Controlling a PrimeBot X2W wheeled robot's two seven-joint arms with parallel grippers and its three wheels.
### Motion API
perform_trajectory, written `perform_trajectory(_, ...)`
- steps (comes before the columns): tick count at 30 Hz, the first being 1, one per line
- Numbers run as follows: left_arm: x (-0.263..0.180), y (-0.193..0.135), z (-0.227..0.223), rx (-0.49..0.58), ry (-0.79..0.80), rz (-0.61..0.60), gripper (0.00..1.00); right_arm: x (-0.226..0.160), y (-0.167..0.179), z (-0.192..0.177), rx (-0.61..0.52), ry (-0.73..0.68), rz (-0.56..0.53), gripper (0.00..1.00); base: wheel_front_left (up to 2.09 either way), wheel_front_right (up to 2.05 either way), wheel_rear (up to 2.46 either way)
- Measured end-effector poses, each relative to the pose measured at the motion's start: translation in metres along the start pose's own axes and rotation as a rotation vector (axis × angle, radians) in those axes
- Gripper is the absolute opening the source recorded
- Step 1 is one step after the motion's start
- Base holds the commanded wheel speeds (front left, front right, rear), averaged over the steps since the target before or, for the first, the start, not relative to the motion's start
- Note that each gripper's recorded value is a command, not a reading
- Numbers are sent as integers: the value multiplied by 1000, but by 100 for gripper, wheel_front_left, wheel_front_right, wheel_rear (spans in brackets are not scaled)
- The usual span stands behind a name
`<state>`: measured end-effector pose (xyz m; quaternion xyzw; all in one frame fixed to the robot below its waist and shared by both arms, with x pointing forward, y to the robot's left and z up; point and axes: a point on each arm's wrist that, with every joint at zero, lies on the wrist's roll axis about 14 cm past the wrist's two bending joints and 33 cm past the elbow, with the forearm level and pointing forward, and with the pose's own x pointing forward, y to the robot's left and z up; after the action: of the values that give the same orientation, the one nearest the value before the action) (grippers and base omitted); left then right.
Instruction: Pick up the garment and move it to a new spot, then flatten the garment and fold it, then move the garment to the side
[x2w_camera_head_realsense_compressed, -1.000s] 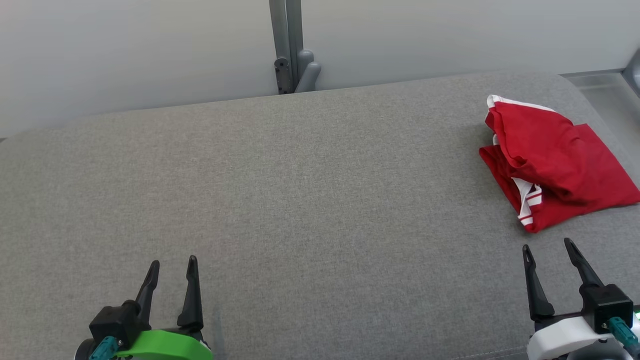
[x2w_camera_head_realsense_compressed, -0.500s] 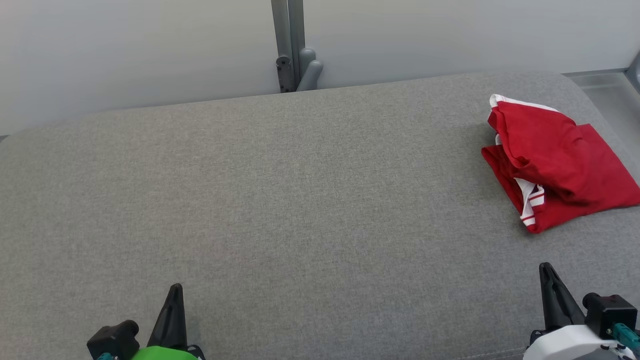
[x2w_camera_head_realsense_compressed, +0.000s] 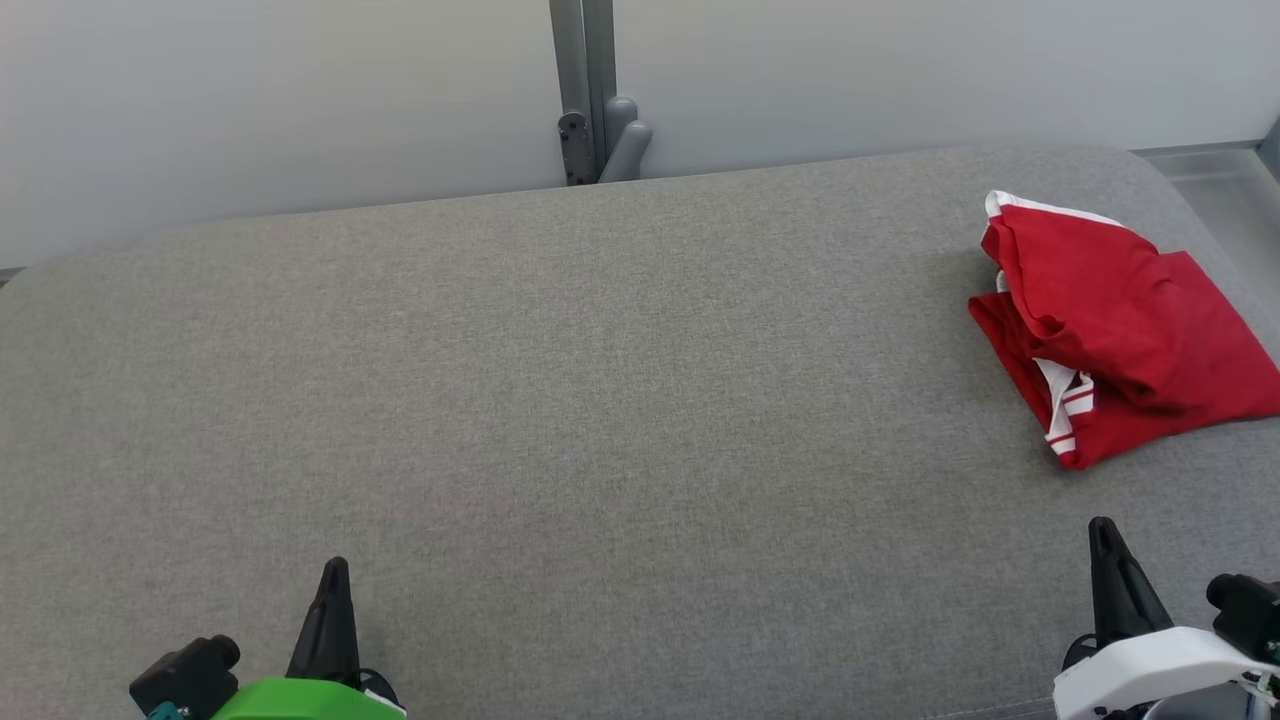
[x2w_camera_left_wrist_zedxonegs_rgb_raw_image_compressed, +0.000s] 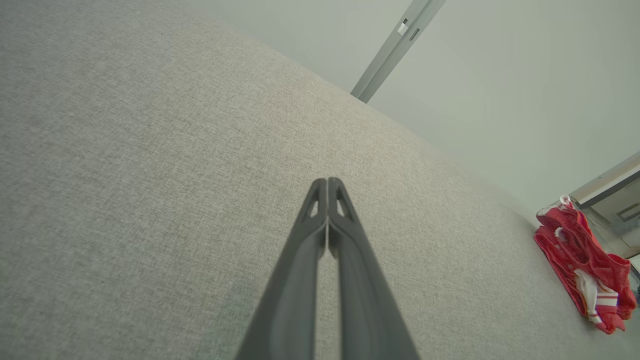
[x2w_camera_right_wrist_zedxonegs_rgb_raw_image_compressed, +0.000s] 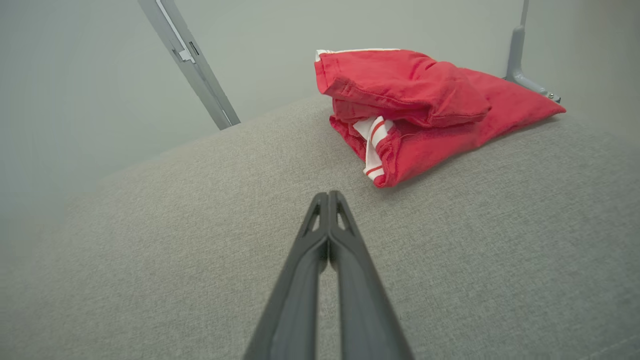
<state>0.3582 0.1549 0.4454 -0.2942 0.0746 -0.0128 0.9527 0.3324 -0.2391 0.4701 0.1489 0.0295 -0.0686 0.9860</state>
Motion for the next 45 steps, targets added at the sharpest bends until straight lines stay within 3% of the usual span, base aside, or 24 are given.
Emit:
perform_trajectory(22, 7, 1, 16, -292, -27, 20, 0, 11, 3, 5, 377, 7, -17, 0, 0, 0, 0)
perform_trajectory(45, 12, -2, 32, -533, -53, 3, 0, 20, 11, 8, 692, 21, 2, 0, 0, 0, 0)
